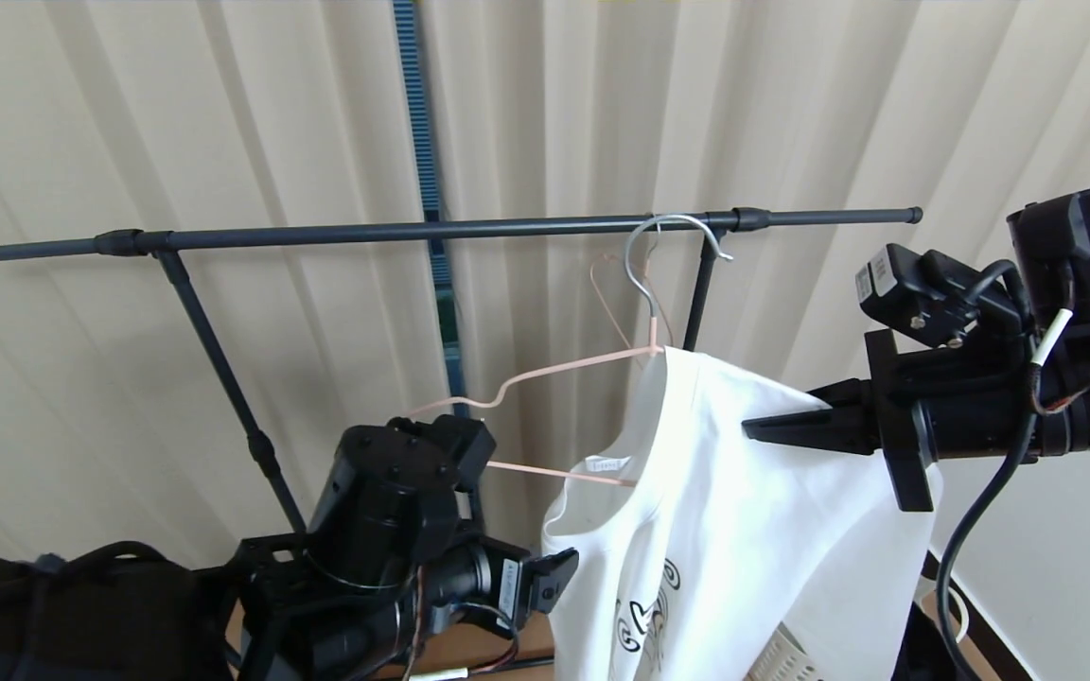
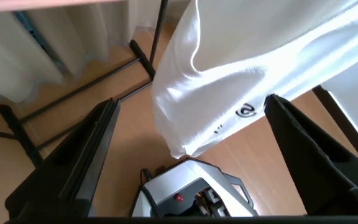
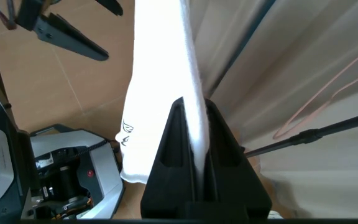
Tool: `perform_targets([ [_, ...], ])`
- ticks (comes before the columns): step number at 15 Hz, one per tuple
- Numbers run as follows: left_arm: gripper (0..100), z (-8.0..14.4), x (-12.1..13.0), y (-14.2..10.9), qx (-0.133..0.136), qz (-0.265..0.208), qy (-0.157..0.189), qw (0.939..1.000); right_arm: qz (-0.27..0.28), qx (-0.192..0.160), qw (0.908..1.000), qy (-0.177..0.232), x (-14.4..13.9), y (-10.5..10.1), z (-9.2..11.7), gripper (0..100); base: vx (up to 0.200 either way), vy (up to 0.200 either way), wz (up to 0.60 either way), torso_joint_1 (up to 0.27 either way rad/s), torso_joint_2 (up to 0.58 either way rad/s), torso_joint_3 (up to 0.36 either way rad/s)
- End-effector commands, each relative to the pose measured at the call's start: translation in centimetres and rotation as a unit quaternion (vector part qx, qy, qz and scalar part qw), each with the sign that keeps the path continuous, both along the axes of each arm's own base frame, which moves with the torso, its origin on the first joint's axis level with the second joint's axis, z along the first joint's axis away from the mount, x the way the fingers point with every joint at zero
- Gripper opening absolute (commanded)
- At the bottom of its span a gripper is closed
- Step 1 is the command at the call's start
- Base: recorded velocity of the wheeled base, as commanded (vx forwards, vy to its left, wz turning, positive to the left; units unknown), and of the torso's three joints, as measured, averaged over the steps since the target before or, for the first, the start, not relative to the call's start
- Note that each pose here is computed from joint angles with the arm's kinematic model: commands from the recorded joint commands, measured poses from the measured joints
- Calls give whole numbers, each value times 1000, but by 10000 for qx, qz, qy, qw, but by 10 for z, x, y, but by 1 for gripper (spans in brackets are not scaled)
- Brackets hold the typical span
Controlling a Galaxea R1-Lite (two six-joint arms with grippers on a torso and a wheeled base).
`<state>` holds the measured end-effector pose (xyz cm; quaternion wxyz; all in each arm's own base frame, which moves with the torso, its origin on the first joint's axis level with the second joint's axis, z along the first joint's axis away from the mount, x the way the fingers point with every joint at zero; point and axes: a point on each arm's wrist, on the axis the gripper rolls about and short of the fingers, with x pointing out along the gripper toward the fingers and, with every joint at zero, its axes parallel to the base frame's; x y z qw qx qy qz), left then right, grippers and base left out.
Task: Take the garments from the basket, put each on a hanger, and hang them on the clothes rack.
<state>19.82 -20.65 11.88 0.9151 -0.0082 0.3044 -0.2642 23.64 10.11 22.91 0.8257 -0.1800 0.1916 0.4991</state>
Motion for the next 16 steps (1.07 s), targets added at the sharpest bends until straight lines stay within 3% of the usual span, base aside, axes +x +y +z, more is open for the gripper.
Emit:
perform_targets([
  [1, 100, -16, 12, -12, 143, 90, 152, 9997, 22, -5, 10000, 11, -2, 0, -1, 0, 0, 0, 0, 0, 0, 0],
  [7, 100, -15, 25, -22, -161, 341, -12, 9993, 58, -10, 10000, -3, -7, 0, -1, 0, 0, 0, 0, 0, 0, 0],
  [16, 100, -19, 39, -25, -132, 726, -224, 9970, 71, 5, 10000, -31, -11, -1, 0, 0, 0, 0, 0, 0, 0, 0],
])
